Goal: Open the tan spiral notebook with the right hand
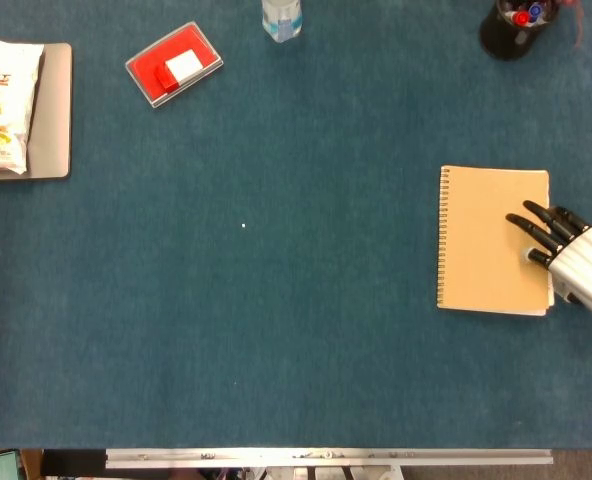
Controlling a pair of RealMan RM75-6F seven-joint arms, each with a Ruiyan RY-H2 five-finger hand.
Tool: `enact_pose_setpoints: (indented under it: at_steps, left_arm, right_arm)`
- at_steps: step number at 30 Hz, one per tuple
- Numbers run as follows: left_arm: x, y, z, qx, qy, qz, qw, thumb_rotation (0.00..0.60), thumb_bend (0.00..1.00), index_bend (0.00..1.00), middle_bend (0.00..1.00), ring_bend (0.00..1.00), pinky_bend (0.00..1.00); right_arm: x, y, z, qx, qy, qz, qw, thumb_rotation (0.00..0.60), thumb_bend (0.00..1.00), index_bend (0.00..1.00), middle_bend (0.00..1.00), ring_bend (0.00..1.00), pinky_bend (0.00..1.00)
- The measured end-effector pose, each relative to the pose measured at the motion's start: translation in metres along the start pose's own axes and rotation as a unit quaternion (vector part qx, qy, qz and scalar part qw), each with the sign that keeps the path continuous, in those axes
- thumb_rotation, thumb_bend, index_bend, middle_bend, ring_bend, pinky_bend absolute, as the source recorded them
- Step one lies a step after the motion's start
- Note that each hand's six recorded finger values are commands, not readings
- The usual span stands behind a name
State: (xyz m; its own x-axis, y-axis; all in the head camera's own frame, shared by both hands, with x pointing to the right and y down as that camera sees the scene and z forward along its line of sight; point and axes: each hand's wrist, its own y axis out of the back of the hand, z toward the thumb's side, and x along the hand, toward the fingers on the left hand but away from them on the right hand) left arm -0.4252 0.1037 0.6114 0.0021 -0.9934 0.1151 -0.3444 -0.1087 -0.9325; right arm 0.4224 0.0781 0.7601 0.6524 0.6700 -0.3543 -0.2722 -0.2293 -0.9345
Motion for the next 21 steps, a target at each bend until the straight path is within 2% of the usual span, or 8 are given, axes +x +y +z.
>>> enact_pose_setpoints:
  at_steps: [11, 21]
  left_arm:
    - [0.000, 0.000, 0.000, 0.000, 0.001, 0.000, 1.0000, 0.600, 0.02, 0.21, 0.26, 0.11, 0.37]
    - [0.000, 0.000, 0.000, 0.003, 0.001, 0.001, 1.0000, 0.600, 0.02, 0.21, 0.26, 0.11, 0.37]
  right_arm:
    - [0.002, 0.009, 0.002, -0.007, 0.002, -0.022, 0.9997, 0.600, 0.42, 0.67, 0.21, 0.06, 0.23]
    - [0.025, 0.030, -0.007, 0.011, 0.004, -0.041, 0.9991, 0.600, 0.43, 0.71, 0.22, 0.06, 0.23]
